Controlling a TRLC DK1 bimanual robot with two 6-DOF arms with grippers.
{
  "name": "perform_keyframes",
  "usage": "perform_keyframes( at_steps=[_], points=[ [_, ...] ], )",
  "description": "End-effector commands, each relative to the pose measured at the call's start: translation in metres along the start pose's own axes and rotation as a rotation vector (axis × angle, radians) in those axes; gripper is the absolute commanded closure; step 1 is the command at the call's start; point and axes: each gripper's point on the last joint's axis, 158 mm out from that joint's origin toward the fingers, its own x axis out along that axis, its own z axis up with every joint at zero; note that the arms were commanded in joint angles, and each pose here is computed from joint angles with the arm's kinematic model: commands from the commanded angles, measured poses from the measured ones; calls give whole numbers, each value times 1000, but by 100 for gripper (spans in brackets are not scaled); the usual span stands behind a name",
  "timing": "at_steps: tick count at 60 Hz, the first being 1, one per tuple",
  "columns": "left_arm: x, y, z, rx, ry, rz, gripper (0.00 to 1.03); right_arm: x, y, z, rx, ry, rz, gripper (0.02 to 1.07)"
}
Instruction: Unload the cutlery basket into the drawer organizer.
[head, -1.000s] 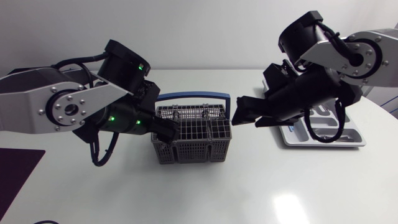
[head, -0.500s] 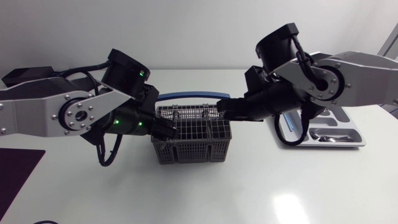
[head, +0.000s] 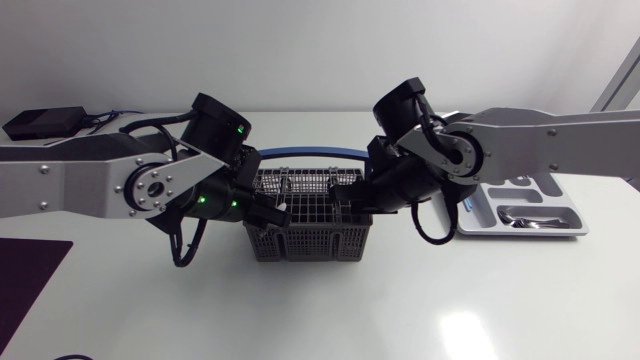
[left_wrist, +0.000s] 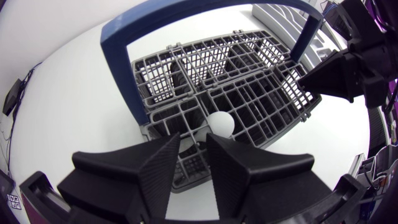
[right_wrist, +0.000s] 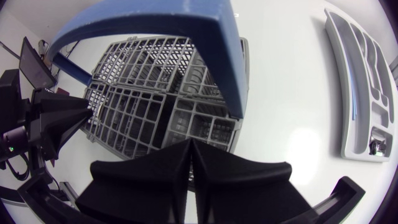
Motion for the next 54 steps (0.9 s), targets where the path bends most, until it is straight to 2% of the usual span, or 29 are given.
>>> perform_keyframes(
  at_steps=[1, 5, 10, 17, 23, 46, 51, 54],
  points=[
    [-3, 8, -14, -25, 24, 16, 71, -7, 3, -8, 19, 17, -2, 101],
    [-16, 6, -4, -26, -19, 6, 71, -16, 9, -2, 23, -14, 14, 101],
    [-25, 7, 2, -28, -48, 4, 62, -24, 15, 4, 26, -39, 29, 94],
    [-24, 8, -2, -20, -43, -1, 57, -29, 23, 5, 24, -45, 43, 86],
    [-23, 7, -6, -11, -34, -10, 49, -30, 30, 4, 22, -42, 55, 86],
    [-23, 11, -12, 4, -22, -108, 43, -19, 72, 5, 5, -9, 127, 79],
    [-25, 13, -12, 15, -33, -132, 43, -14, 81, 2, -4, 13, 140, 70],
    [-27, 11, -12, 34, -45, -149, 40, -12, 87, 1, -8, 21, 149, 70]
  ],
)
